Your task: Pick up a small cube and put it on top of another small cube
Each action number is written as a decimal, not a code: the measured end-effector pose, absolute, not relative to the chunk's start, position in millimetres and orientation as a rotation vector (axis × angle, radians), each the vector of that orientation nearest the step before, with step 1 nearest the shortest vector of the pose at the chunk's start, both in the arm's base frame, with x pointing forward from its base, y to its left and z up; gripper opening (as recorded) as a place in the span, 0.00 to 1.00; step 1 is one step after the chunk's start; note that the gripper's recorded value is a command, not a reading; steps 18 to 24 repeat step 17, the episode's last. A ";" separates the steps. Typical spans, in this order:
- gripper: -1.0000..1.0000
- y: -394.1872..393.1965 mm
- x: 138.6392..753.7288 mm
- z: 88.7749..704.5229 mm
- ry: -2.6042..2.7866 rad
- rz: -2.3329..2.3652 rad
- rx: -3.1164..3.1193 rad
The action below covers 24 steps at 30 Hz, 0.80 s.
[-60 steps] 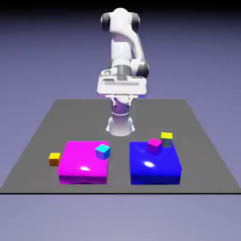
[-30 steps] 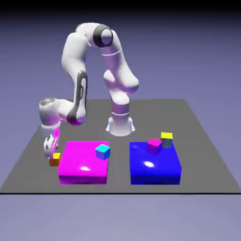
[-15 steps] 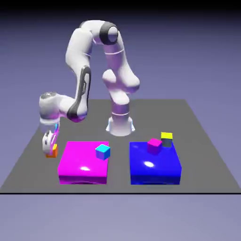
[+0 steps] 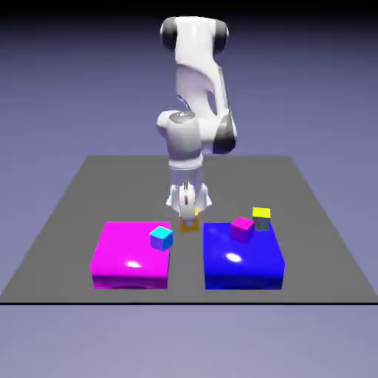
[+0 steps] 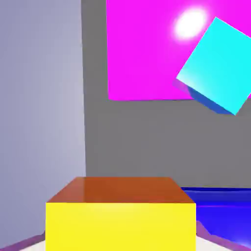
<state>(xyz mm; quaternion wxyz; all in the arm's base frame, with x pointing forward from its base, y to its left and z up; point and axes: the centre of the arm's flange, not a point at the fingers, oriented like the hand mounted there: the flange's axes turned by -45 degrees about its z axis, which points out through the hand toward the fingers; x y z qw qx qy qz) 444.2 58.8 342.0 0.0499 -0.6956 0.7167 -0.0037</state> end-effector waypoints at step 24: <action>1.00 168.8 375.3 280.2 2.339 -0.029 -2.127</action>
